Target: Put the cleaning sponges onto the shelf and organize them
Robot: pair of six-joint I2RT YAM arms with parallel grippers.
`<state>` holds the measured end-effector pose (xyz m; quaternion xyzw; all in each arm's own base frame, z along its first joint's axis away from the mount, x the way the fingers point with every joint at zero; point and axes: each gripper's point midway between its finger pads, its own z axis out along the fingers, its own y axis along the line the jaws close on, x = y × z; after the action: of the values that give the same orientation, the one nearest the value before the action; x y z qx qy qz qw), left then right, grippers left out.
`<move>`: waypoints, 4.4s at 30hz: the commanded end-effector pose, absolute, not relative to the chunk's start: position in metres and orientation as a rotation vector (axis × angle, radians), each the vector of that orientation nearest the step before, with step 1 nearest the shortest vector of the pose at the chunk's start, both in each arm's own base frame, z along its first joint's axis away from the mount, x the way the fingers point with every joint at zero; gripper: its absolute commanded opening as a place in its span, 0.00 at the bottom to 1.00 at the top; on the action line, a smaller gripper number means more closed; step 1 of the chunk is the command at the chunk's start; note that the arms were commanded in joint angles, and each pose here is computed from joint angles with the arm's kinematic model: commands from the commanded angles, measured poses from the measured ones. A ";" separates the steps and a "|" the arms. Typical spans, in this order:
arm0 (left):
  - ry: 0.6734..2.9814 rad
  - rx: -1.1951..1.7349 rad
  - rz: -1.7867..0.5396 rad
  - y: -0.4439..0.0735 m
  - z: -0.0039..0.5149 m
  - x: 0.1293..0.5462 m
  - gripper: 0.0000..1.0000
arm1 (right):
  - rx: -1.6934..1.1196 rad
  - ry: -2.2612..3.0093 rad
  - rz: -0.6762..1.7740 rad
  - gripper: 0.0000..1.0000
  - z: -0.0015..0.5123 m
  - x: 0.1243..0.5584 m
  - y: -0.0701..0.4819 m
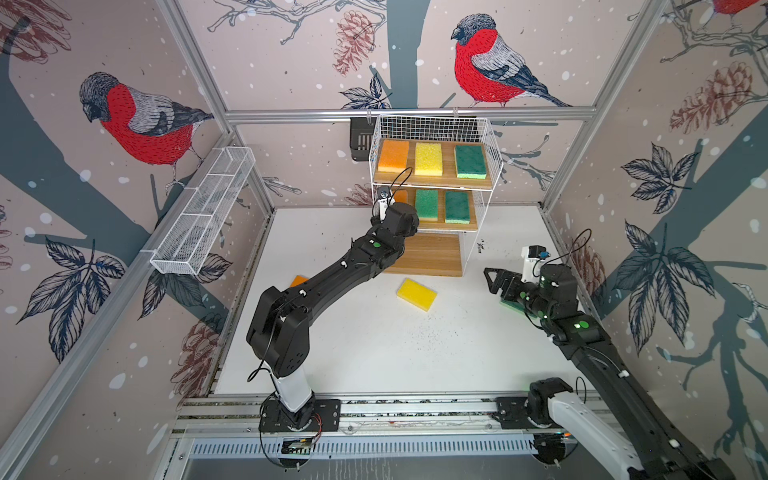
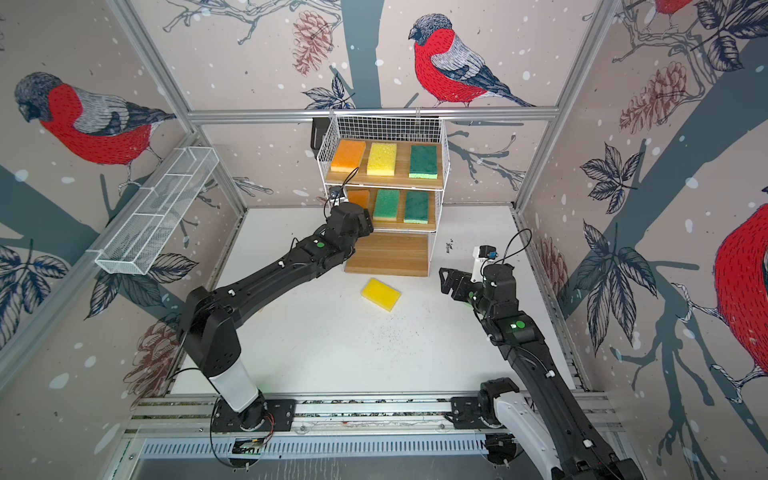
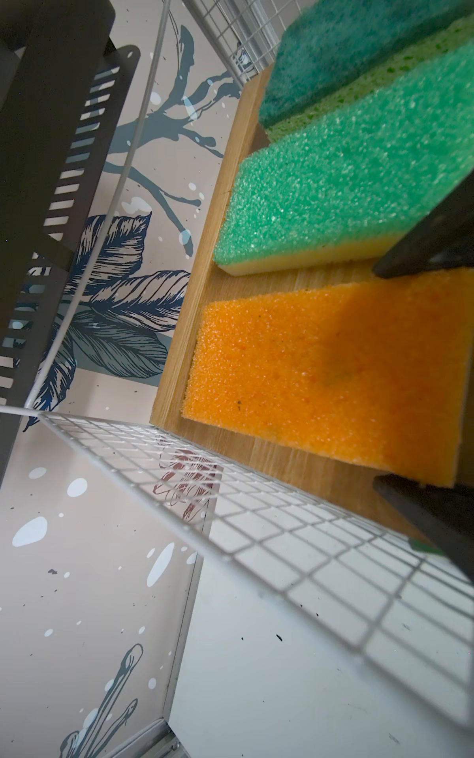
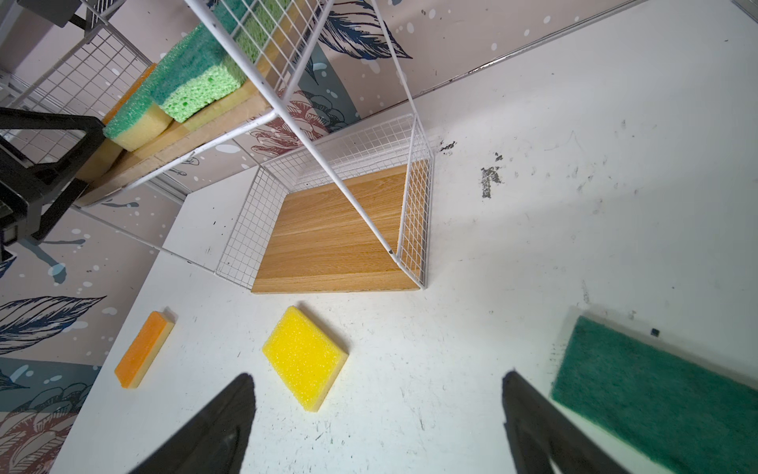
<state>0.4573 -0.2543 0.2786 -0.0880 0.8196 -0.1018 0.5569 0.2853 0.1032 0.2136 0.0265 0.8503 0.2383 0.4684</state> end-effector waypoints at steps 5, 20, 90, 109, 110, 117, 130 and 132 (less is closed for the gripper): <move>1.962 -0.203 -0.245 -0.252 0.279 0.452 0.77 | 0.055 2.061 0.580 0.93 0.219 0.286 0.103; 1.939 -0.168 -0.329 -0.260 0.302 0.435 0.78 | 0.056 2.049 0.586 0.94 0.222 0.280 0.102; 1.916 -0.102 -0.583 -0.254 0.292 0.426 0.20 | 0.042 2.029 0.588 0.94 0.224 0.288 0.104; 1.880 -0.165 -0.563 -0.266 0.287 0.419 0.19 | 0.043 2.030 0.612 0.94 0.219 0.282 0.106; 1.879 -0.167 -0.560 -0.267 0.287 0.419 0.19 | 0.042 2.028 0.614 0.94 0.220 0.282 0.106; 1.869 -0.201 -0.551 -0.266 0.285 0.421 0.19 | 0.040 2.019 0.616 0.94 0.220 0.279 0.105; 1.836 -0.216 -0.540 -0.269 0.289 0.424 0.19 | 0.035 2.018 0.627 0.94 0.219 0.277 0.107; 1.832 -0.228 -0.529 -0.266 0.288 0.425 0.19 | 0.038 2.017 0.628 0.94 0.219 0.277 0.106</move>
<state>0.4197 -0.2700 0.2768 -0.0807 0.7973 -0.2244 0.5545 0.2755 0.1043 0.2118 0.0192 0.8399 0.2510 0.4808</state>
